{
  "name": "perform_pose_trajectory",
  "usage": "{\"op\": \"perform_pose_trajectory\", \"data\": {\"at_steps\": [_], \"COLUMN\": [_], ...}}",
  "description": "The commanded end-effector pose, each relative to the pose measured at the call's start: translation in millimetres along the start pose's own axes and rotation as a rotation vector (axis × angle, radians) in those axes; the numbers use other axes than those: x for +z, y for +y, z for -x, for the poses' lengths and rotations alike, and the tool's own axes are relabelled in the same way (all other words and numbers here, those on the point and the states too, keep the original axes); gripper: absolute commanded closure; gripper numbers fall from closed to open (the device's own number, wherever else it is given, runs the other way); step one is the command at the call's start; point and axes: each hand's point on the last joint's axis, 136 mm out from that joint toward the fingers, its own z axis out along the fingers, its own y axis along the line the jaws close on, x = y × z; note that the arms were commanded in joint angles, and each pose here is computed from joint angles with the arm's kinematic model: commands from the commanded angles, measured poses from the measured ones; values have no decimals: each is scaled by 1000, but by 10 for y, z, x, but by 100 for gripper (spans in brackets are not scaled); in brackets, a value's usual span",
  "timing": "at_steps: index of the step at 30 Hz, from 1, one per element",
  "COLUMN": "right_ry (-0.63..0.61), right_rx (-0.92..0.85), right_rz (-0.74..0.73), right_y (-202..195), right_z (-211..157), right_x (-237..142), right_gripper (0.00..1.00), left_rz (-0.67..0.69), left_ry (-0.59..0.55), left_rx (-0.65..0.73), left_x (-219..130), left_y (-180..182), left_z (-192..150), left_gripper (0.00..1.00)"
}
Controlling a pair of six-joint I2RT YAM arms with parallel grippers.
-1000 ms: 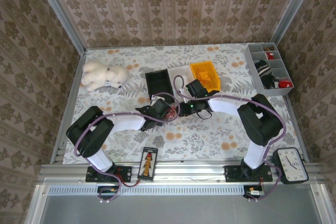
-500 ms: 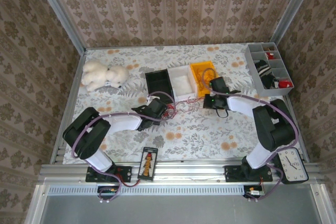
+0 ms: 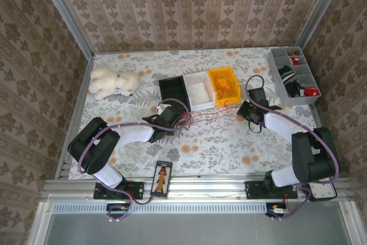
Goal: Untangle the cables
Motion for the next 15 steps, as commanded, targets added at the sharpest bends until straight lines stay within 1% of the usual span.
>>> {"op": "perform_pose_trajectory", "data": {"at_steps": [1, 3, 4, 5, 8, 9, 11, 15], "right_ry": [-36, -17, -5, 7, 24, 21, 19, 13], "right_rx": [77, 77, 81, 84, 86, 81, 69, 17], "right_rz": [-117, -84, -70, -50, 8, 24, 28, 40], "right_y": [-329, -274, -250, -215, -111, -79, -58, -12], "right_z": [57, 21, -1, -22, -63, -61, -62, -49], "right_x": [3, 47, 69, 88, 128, 123, 110, 83], "right_gripper": [100, 99, 96, 90, 63, 58, 53, 52], "left_rz": [179, 179, 177, 170, 133, 118, 95, 75], "left_ry": [89, 92, 93, 91, 72, 67, 60, 57], "left_rx": [-8, 0, 8, 16, 51, 64, 86, 117], "left_x": [10, 19, 22, 22, 15, 14, 15, 18], "left_y": [478, 467, 454, 432, 324, 284, 212, 123], "left_z": [-297, -289, -287, -279, -235, -221, -205, -184], "left_gripper": [100, 100, 100, 100, 100, 100, 100, 100]}}
